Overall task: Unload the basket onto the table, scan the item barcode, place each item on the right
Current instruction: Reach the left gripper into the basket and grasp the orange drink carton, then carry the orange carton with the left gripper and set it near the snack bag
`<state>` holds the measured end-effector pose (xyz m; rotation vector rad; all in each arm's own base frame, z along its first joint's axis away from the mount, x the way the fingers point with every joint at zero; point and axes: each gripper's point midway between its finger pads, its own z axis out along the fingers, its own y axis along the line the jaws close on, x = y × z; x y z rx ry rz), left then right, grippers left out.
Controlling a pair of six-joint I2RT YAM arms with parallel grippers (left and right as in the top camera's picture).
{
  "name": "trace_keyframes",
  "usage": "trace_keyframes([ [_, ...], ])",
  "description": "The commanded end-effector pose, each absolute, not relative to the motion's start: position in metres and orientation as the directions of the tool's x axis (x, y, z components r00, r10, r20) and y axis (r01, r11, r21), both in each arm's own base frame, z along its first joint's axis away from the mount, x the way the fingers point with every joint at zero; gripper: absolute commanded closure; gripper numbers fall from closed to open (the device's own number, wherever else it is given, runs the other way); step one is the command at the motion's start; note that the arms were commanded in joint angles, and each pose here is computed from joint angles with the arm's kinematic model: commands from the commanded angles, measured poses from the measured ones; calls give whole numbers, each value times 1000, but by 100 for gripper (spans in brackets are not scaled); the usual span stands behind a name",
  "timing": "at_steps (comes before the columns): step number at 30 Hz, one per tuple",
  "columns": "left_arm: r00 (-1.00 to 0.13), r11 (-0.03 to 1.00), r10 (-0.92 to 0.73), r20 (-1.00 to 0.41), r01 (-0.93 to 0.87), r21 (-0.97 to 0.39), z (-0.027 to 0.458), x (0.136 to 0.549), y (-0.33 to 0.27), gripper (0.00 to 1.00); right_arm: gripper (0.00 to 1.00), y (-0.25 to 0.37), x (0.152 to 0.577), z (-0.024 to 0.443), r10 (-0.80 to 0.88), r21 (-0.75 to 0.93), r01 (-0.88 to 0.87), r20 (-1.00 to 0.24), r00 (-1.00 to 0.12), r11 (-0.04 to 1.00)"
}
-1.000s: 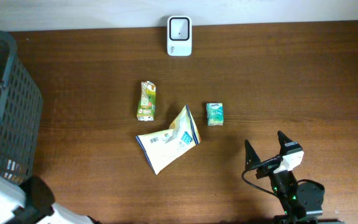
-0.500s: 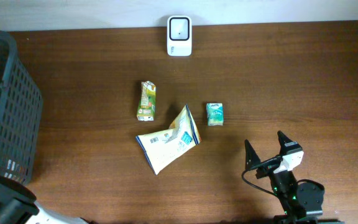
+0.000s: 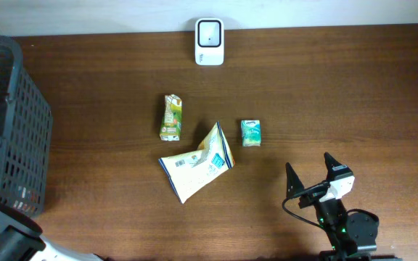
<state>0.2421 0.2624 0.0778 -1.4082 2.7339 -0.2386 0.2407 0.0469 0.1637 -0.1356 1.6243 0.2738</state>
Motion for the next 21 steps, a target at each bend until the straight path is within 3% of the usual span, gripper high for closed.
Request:
trace_keyframes([
  [1, -604, 594, -797, 27, -791, -149, 74, 237, 258, 16, 1, 49, 240, 161, 80, 99, -262, -994, -80, 960],
  [4, -604, 593, -796, 31, -789, -164, 73, 238, 255, 33, 1, 49, 240, 161, 80, 99, -262, -994, -80, 960],
  [9, -602, 578, -792, 104, -793, -193, 70, 231, 237, 39, 1, 49, 240, 161, 80, 99, -262, -994, -80, 960],
  [12, -599, 570, -789, 138, -797, -200, 67, 227, 229, 74, 1, 49, 240, 161, 80, 99, -262, -994, -80, 960],
  [15, -598, 569, -788, 147, -798, -200, 66, 225, 227, 100, 1, 49, 240, 161, 80, 99, -262, -994, -80, 960],
  [21, -601, 575, -792, 105, -793, -201, 69, 232, 236, 100, 1, 49, 240, 161, 80, 99, -262, -994, -80, 960],
])
